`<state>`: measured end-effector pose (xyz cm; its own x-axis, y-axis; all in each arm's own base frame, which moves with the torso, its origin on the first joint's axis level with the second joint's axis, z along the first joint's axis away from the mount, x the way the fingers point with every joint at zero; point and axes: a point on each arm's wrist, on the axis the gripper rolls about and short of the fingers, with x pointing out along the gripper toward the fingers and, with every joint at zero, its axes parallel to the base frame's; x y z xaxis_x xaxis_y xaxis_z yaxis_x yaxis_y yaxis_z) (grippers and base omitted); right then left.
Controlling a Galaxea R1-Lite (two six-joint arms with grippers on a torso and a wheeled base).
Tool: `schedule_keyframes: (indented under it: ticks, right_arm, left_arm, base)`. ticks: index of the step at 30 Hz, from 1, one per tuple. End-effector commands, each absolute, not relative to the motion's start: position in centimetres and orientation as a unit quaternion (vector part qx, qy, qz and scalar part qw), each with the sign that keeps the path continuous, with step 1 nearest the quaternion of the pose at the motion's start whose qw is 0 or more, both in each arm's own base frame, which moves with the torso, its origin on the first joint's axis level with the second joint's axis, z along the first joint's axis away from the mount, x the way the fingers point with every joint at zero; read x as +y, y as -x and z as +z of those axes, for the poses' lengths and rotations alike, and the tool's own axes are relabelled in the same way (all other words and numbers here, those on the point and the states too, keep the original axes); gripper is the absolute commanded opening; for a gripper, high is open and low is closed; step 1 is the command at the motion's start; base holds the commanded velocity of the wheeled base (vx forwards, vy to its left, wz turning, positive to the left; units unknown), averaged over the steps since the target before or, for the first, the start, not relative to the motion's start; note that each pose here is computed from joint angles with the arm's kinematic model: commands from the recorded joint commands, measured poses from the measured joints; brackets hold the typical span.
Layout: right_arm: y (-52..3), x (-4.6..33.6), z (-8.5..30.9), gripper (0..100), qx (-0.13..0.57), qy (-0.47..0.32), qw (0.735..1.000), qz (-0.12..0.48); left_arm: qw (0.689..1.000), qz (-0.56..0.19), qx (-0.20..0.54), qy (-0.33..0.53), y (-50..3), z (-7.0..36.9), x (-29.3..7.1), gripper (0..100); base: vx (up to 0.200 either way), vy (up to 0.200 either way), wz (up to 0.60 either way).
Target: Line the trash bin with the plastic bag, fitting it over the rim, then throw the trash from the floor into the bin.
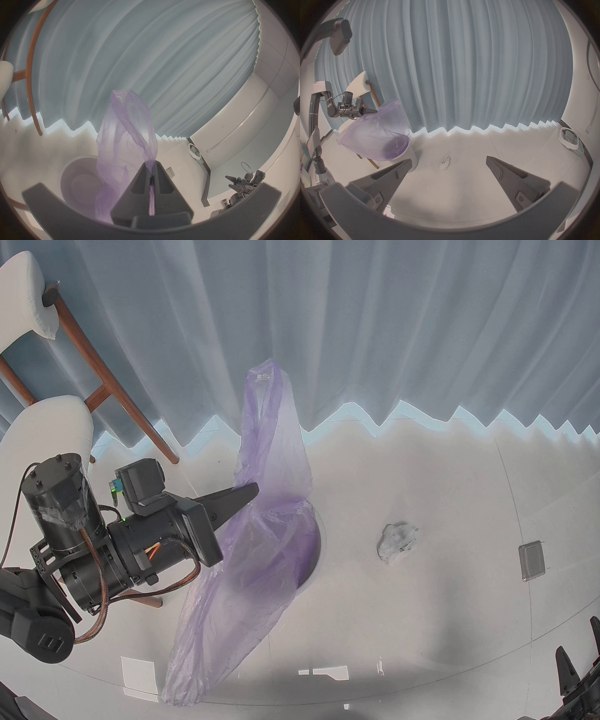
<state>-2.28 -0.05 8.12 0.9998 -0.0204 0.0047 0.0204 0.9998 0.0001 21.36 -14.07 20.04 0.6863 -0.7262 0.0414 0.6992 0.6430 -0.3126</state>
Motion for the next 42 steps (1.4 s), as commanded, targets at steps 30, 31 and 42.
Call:
schedule_keyframes:
  ticks: [30,31,42]
  right_arm:
    - [2.3,0.0,7.6,100,-0.003,0.000,1.000,-0.010]
    - [2.3,0.0,7.6,100,-0.003,0.000,1.000,-0.010]
    - [2.3,0.0,7.6,0,-0.003,-0.001,1.000,-0.010]
  left_arm:
    - [0.925,-0.344,0.022,0.160,-24.2,19.3,-14.2,0]
    - [0.925,-0.345,0.022,0.160,-24.1,19.3,-14.3,0]
    - [0.924,-0.345,0.015,0.161,-24.0,19.7,-14.1,0]
  base:
    - [0.000,0.000,0.00]
    - [0.000,0.000,0.00]
    - [0.000,0.000,0.00]
